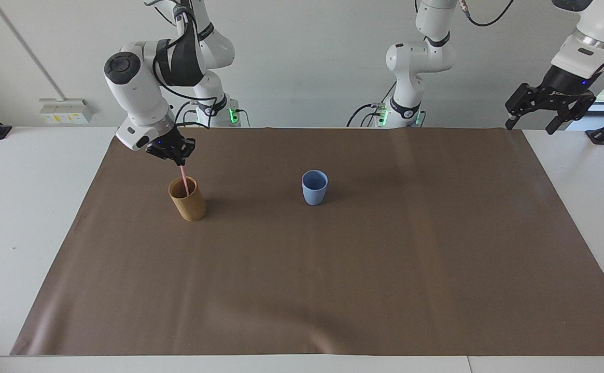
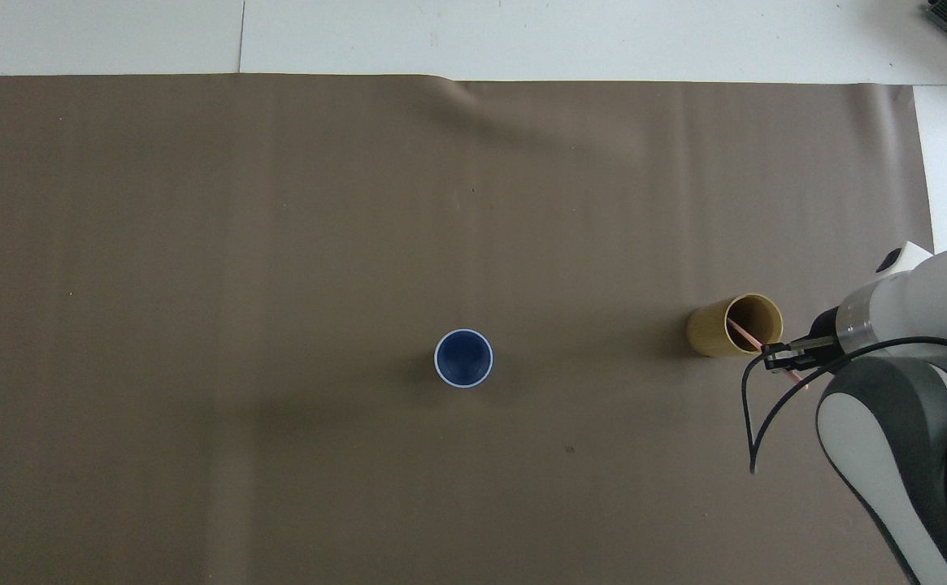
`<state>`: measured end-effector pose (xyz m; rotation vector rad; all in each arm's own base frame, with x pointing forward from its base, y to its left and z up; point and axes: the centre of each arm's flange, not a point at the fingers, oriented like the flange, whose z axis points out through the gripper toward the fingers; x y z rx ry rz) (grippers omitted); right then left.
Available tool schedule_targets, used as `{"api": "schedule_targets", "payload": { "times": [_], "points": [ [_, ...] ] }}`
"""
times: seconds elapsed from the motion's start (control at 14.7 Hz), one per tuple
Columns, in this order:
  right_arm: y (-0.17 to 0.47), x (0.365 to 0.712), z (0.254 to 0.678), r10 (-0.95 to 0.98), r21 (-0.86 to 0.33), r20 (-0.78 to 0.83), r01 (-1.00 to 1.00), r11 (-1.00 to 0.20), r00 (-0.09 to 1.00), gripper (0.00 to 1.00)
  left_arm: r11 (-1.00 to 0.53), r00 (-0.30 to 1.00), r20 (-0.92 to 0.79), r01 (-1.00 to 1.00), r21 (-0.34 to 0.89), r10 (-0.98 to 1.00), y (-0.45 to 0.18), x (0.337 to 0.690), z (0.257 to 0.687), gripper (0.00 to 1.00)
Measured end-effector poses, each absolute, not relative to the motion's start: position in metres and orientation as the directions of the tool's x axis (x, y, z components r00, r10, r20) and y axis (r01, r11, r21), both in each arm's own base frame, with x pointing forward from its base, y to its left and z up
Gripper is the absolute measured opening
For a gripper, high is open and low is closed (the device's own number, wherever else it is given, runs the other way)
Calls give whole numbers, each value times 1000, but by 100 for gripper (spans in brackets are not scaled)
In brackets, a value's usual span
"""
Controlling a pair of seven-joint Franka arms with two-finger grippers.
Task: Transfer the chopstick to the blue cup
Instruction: 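Lift the pink stick from the yellow cup with the right gripper toward the blue cup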
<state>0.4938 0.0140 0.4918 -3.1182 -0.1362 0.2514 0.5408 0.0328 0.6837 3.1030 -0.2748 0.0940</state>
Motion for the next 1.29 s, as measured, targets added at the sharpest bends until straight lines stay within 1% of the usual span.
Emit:
{"api": "schedule_targets", "payload": {
  "times": [0.47,0.75,0.88,1.02,1.15,1.29],
  "points": [
    [15,485,576,91,-29,-190,87,-996,978,7,-981,980,52,-191,21,-190,25,541,683,100],
    [32,478,616,88,-107,-185,69,-992,979,7,-981,981,51,-191,21,-189,25,541,683,100],
    [62,475,629,71,-104,-170,54,-993,983,7,-981,981,51,-191,21,-189,25,541,683,100],
    [110,469,633,43,-98,-167,26,-995,985,7,-981,981,51,-191,21,-189,25,541,683,100],
    [150,465,632,17,-104,-152,1,-995,988,7,-981,981,51,-191,21,-189,25,541,683,100],
    [189,467,622,-18,-99,-141,-32,-995,990,7,-981,981,51,-191,21,-189,25,541,683,100]
  ]
}}
